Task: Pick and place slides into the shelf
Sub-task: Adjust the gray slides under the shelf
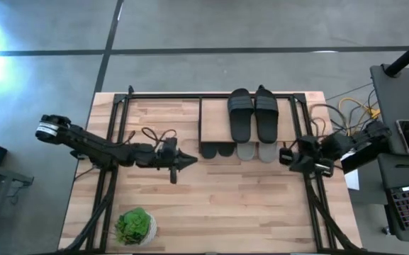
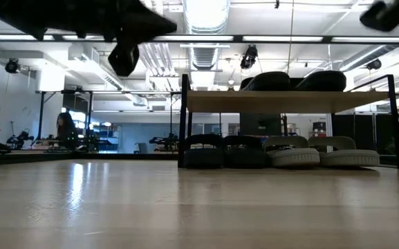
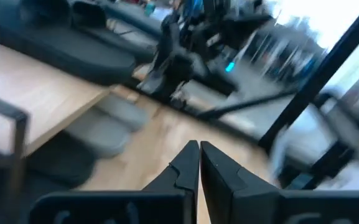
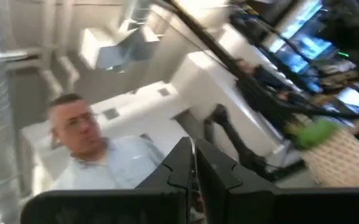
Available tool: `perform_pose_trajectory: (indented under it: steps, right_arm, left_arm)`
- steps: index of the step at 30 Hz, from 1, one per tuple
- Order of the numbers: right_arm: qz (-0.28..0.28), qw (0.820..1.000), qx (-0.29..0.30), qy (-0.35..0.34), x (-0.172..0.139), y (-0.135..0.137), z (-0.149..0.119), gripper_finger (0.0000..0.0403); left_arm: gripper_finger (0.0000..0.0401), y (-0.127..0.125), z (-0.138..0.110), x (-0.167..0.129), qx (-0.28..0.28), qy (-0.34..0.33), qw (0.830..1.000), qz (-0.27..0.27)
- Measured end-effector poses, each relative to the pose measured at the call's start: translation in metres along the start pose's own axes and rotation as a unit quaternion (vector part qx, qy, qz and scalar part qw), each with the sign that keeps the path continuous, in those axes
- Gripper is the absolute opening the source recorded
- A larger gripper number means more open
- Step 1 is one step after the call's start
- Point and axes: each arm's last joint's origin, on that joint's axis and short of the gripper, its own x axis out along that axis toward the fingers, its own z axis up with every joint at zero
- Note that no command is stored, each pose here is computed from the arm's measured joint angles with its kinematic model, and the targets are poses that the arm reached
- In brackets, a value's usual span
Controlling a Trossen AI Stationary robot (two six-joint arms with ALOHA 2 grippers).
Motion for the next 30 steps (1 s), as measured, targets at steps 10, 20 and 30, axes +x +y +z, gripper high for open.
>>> perform_pose_trajectory:
  steps: [10,20,30]
  right_arm:
    - [-0.179,0.959,0.058,0.213,0.097,0.001,-0.001,0.0013]
    - [-0.406,0.832,0.204,0.317,0.102,-0.045,-0.050,0.0013]
    - [-0.331,0.886,0.215,0.243,0.131,-0.057,-0.055,0.0013]
  left_arm:
    - [0.0000,-0.007,0.016,-0.006,-0.053,-0.048,0.997,-0.043]
    - [0.0000,-0.005,0.009,-0.011,-0.039,-0.006,0.999,-0.026]
    - [0.0000,0.001,-0.004,-0.015,-0.010,0.015,1.000,-0.019]
